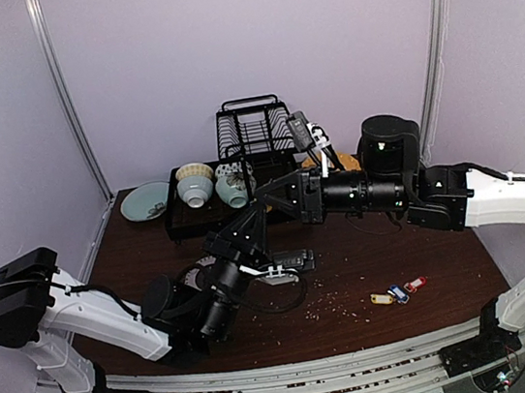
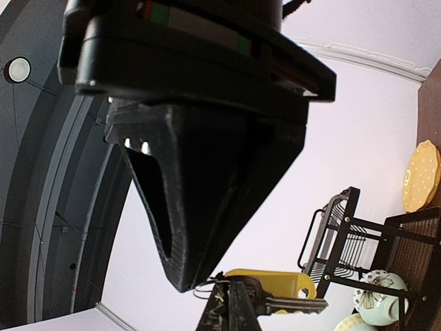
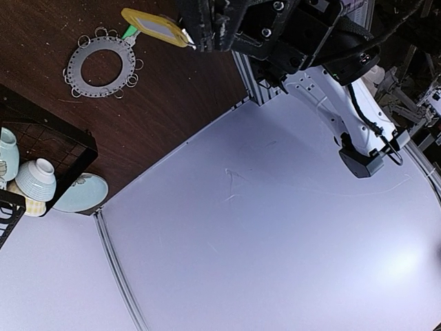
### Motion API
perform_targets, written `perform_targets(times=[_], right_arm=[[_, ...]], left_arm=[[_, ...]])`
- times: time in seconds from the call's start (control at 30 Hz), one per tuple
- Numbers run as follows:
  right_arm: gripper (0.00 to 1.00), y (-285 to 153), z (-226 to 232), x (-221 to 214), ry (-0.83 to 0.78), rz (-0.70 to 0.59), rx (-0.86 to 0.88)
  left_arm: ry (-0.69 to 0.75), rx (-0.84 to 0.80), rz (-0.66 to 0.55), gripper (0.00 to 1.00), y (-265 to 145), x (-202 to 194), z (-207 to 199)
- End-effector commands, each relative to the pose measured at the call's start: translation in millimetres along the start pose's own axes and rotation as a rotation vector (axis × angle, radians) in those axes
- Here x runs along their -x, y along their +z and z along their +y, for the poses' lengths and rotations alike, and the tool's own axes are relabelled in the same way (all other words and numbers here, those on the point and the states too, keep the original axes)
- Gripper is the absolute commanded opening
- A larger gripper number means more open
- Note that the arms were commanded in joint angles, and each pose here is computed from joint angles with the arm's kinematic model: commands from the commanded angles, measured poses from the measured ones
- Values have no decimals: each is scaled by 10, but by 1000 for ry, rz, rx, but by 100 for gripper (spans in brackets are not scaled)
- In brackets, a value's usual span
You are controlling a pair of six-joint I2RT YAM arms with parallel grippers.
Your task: Put the keys on the keyring
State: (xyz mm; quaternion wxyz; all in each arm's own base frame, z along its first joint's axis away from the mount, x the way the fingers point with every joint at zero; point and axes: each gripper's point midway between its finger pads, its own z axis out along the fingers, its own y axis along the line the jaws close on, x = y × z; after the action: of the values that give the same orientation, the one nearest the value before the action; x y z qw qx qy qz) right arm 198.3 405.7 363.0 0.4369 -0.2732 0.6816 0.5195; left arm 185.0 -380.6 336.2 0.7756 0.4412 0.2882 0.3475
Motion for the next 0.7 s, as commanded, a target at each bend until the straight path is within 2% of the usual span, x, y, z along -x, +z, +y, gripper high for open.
perform_targets(times=[0.0,0.17,0.53,0.63,0.67], right_arm=[[8,-15,29,50,-28,-6,1],[9,-48,-110,7,-65,6,-75],[11,-62,-114,6,-98,-5,-76],[1,-60,-73,21,-99,-13,-52],[0,-62,-65,31,-100,-15,-49]], left_arm=[[-198,232,77,0,-19,-235,620],[-203,232,80,0,-23,-245,624],[-205,243,69,0,-18,-228,664],[-203,242,68,0,-18,-223,657],[-203,242,68,0,-18,-223,655]])
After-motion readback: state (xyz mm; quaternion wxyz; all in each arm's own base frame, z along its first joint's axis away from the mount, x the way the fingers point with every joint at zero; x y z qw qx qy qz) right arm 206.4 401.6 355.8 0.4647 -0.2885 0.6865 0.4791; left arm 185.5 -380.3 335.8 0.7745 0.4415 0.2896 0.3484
